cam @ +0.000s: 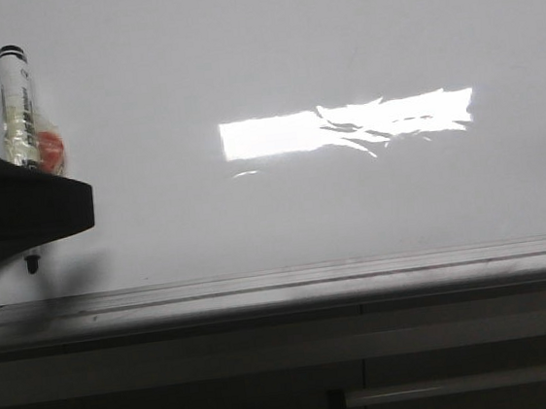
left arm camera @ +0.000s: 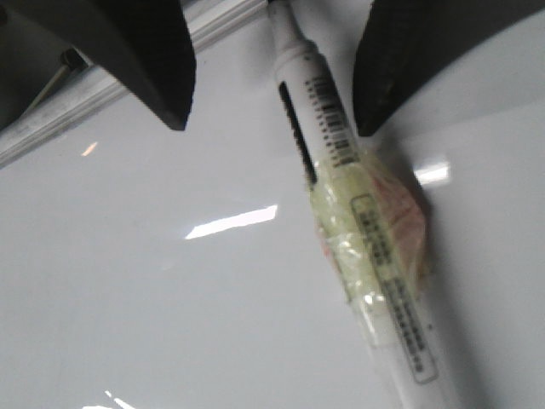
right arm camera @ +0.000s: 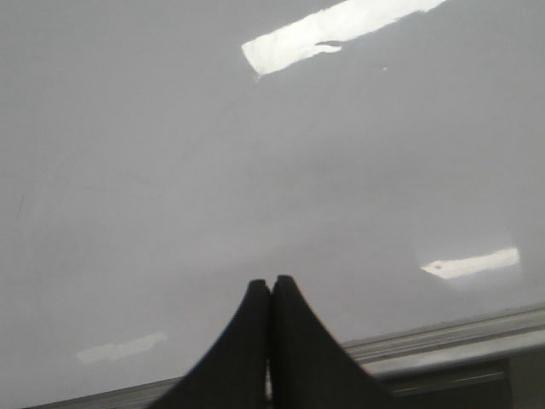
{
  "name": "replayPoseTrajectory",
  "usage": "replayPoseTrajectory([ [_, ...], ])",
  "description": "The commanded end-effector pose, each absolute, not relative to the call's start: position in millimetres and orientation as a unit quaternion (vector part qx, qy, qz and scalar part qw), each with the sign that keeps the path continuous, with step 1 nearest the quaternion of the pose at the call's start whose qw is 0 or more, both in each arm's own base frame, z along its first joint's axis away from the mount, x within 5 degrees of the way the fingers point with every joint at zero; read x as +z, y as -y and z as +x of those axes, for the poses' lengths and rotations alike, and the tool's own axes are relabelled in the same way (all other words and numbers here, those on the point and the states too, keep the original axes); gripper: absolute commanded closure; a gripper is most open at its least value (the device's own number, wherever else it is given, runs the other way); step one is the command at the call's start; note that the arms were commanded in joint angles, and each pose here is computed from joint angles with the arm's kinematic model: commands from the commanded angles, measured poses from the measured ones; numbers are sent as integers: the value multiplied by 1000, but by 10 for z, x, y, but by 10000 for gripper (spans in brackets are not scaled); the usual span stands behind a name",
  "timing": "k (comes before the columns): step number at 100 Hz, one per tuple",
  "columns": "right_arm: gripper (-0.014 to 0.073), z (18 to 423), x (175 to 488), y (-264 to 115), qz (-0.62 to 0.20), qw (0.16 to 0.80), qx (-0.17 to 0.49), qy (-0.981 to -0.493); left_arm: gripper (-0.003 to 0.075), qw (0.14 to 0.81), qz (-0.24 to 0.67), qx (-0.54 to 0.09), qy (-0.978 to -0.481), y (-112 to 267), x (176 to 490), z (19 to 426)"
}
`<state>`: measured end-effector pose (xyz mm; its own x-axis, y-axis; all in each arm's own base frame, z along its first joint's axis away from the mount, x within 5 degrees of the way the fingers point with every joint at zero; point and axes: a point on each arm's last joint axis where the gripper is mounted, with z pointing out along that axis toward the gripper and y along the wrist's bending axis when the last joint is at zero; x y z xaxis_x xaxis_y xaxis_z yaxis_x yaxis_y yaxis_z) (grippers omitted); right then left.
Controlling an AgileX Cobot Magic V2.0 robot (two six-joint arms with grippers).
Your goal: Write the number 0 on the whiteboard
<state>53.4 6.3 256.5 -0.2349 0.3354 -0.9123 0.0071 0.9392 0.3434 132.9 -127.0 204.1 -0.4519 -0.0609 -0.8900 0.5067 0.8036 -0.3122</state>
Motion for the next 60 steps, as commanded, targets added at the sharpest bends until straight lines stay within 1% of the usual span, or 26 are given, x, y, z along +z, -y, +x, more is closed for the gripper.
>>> replayPoseTrajectory([
  [1,664,565,2705,-52,109,641,133,-748,379,540,108,-296,-781,1305,2168,1405],
  [7,664,565,2705,-52,109,641,133,-748,440,544,100,-296,-779,1304,2168,1419],
  [9,664,565,2705,-52,109,641,133,-748,474,544,100,-296,-779,1306,2165,1423],
  [12,664,565,2705,-52,109,641,133,-748,545,544,100,-295,-779,1309,2160,1426],
  [14,664,565,2705,-52,109,641,133,-748,578,543,100,-295,-780,1310,2155,1428],
  [17,664,565,2705,-52,109,641,133,-748,668,544,100,-295,-780,1310,2156,1428],
  [18,664,565,2705,-52,109,641,133,-748,687,544,100,-295,-780,1310,2156,1428],
  [19,664,565,2705,-52,109,641,133,-748,724,544,100,-295,-780,1310,2156,1428],
  [20,664,565,2705,-52,109,641,133,-748,743,544,100,-295,-780,1310,2156,1428],
  [37,664,565,2705,-52,109,641,133,-748,740,545,107,-294,-778,1316,2158,1424],
  [60,664,565,2705,-52,109,641,133,-748,740,567,226,-287,-739,1408,2198,1352],
])
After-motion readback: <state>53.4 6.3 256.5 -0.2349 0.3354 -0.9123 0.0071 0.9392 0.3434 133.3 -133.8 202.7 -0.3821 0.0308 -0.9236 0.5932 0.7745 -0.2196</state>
